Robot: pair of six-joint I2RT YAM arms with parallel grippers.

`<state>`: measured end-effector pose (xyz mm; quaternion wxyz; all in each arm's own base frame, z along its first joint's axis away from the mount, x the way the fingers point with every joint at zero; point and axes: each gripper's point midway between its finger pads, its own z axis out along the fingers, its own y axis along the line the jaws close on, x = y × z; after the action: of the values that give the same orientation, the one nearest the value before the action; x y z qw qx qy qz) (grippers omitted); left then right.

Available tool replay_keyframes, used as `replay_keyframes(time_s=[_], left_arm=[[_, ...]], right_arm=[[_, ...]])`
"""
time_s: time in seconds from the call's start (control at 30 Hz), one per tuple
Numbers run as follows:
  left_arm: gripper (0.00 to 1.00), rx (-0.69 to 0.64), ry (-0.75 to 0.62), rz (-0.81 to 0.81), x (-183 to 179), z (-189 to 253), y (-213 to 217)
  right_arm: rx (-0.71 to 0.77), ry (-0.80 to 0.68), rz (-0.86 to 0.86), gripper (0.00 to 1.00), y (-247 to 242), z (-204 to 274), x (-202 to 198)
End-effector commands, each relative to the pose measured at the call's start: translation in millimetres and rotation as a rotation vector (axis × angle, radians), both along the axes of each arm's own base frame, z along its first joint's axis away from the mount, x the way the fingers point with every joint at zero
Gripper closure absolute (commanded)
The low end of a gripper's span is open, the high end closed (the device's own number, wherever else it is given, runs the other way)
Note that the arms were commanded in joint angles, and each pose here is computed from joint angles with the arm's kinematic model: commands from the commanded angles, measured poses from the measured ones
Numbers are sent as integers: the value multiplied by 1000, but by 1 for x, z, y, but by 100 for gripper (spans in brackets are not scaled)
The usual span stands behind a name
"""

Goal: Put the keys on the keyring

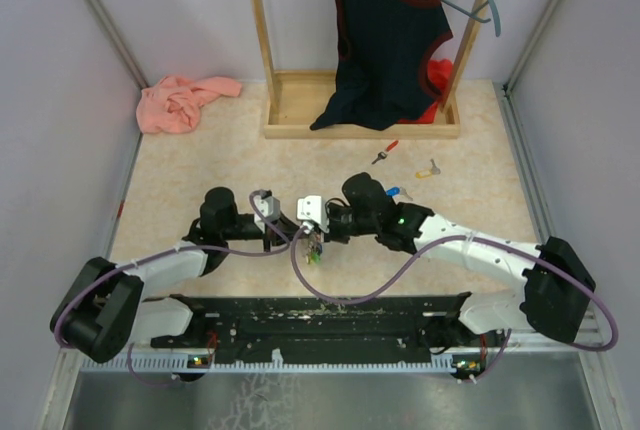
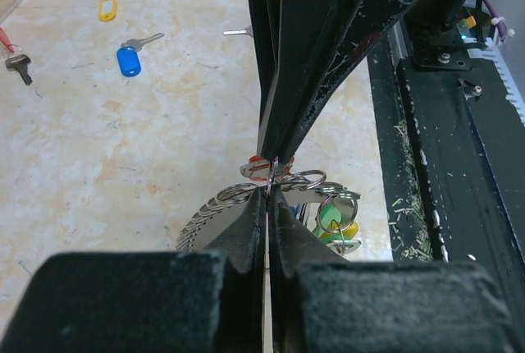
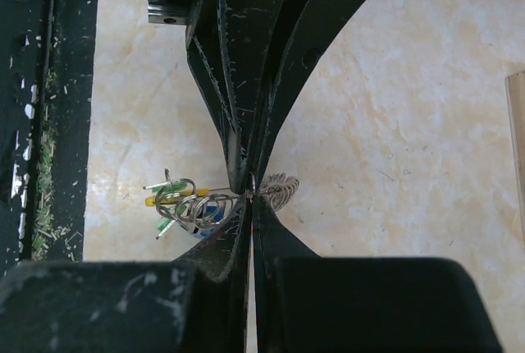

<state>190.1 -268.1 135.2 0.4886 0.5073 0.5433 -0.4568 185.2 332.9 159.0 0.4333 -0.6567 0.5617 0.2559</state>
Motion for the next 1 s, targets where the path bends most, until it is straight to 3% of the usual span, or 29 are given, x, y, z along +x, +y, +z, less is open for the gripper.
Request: replay_keyframes(time_s=[0.0,0.63,0.97], left_arm=[[99,-4,-63,37,15,17,-4],[99,-92,107,236,40,40,-3],[99,-224,129,253,27,53,3]], right_arm=[[99,-49,58,100,21,43,-5],[-76,-116,15,100,-2,2,0],[-17,-142,-74,100,-7,-1,8]])
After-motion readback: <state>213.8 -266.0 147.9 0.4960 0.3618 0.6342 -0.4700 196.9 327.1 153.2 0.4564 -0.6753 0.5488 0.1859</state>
